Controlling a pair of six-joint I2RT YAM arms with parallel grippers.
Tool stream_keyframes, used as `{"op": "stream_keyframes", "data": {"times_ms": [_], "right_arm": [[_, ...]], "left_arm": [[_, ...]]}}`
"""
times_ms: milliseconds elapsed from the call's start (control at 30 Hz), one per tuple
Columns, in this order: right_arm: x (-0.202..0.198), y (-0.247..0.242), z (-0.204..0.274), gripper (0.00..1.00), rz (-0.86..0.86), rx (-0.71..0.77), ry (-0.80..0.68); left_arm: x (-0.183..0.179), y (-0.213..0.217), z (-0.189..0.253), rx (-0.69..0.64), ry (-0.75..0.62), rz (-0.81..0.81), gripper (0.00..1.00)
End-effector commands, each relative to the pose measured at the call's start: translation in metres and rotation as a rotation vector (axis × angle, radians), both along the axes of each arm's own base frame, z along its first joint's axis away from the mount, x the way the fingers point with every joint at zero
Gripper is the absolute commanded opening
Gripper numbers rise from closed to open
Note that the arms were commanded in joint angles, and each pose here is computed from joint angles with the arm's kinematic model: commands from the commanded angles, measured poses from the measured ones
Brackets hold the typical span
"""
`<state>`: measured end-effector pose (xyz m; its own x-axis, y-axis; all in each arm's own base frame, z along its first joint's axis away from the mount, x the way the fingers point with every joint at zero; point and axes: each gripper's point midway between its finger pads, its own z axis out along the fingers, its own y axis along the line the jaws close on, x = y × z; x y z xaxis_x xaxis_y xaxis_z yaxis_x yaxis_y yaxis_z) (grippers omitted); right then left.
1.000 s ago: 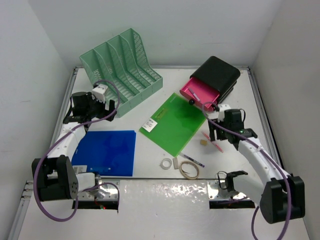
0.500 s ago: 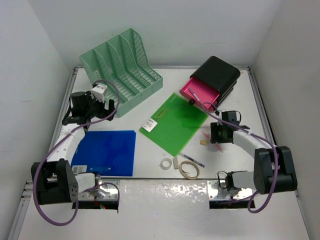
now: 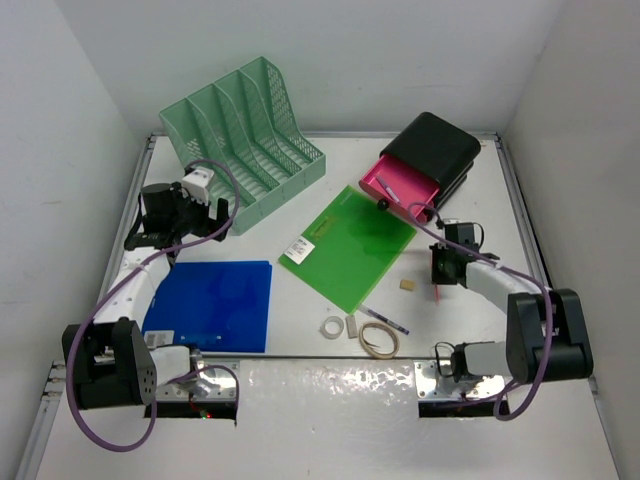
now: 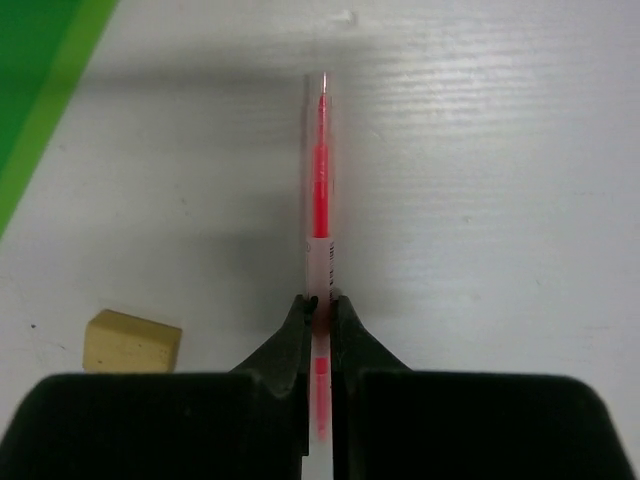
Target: Organize the desk
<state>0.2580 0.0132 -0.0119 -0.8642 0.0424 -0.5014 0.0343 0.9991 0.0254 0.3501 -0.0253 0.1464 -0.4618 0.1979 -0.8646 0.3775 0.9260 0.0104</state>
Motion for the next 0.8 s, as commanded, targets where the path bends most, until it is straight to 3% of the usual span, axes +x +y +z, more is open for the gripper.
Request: {"op": "stream_keyframes", "data": {"times_ms": [0,133,267,400,467,500,633,767], "right_arm": [[-0.007,-0.009,0.006,0.0,-0.052,-0.025,-0.02],[0.004,-0.024,0.047,0.0,-0.108,-0.085,-0.149],[0.04,-0.032,0.151,0.0,-0.117,-0.123,-0.49],[0.077,0.0,0.251,0.0,0.05,-0.173,-0.724],[0.091,0.023,0.267,0.0,0.178,-0.225,-0.742],[0.107,0.049,0.272,0.0,0.32,-0.265,-0.741],[0.144,0.09,0.266,0.0,0.539,-0.248,-0.725],[0.176,0.092,0.264,0.0,0.557,-0.32,-0.72]], "left_arm": [[0.008,0.002,0.017,0.017,-0.071,-0.004,0.85],[0.008,0.002,0.017,0.015,-0.071,-0.003,0.86],[0.008,0.001,0.016,0.012,-0.067,-0.005,0.85],[0.009,0.001,0.015,0.009,-0.062,-0.004,0.85],[0.01,0.002,0.013,0.01,-0.056,-0.001,0.86],[0.01,0.003,0.013,0.013,-0.055,0.004,0.86],[0.011,0.005,0.011,0.02,-0.049,0.012,0.86],[0.011,0.006,0.01,0.022,-0.048,0.018,0.86]]}}
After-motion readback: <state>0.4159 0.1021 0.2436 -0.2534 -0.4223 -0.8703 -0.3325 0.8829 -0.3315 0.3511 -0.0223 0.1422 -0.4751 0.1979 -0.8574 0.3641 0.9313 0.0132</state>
